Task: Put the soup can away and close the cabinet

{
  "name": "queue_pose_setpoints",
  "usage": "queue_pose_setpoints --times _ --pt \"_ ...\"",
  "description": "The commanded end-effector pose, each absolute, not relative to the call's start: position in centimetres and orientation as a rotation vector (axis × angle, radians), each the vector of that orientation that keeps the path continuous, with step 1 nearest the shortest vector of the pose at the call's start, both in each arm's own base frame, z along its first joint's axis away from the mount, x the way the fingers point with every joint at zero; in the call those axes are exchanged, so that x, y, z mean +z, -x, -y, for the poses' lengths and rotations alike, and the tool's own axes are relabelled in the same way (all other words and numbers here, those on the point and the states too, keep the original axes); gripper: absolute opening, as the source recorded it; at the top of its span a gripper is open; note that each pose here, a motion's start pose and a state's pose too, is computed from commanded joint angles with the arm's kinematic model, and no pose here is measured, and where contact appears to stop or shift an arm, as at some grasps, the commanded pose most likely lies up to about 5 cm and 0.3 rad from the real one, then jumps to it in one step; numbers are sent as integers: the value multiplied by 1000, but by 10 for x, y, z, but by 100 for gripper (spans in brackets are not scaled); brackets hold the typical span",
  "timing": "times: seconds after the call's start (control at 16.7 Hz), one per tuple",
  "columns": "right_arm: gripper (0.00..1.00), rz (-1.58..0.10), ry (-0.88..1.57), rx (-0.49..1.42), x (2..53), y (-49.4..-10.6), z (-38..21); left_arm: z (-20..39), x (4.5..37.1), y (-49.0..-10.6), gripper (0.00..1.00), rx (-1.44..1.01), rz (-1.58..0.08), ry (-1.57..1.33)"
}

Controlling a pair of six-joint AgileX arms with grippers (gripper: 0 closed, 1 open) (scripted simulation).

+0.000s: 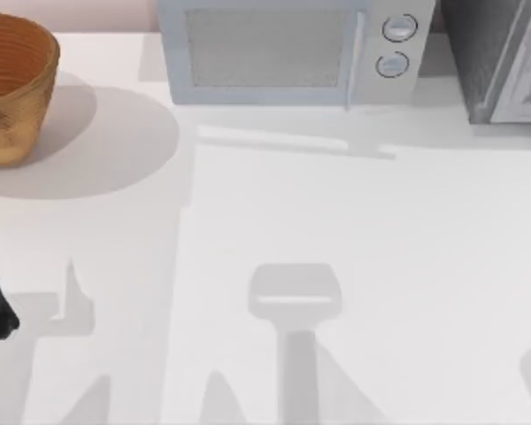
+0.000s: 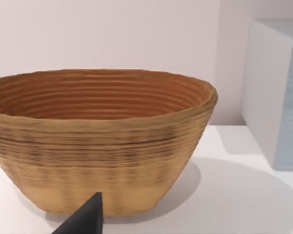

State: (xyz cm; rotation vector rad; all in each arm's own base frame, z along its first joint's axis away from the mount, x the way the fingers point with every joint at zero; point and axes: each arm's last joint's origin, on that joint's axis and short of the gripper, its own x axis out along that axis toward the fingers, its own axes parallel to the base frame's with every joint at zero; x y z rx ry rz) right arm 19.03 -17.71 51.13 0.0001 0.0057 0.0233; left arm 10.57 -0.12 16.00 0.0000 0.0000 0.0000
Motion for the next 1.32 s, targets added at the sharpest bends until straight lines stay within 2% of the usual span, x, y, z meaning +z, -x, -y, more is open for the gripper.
queue_pose_setpoints --times 0.3,0.6,1.32 --pt "100 -34 -29 23 504 -231 135 1 160 -106 100 0 0 0" --pt "100 -50 -39 -6 501 -255 92 1 160 -106 100 0 0 0" --pt "100 22 -14 -18 518 -249 -40 1 160 -106 100 0 0 0"
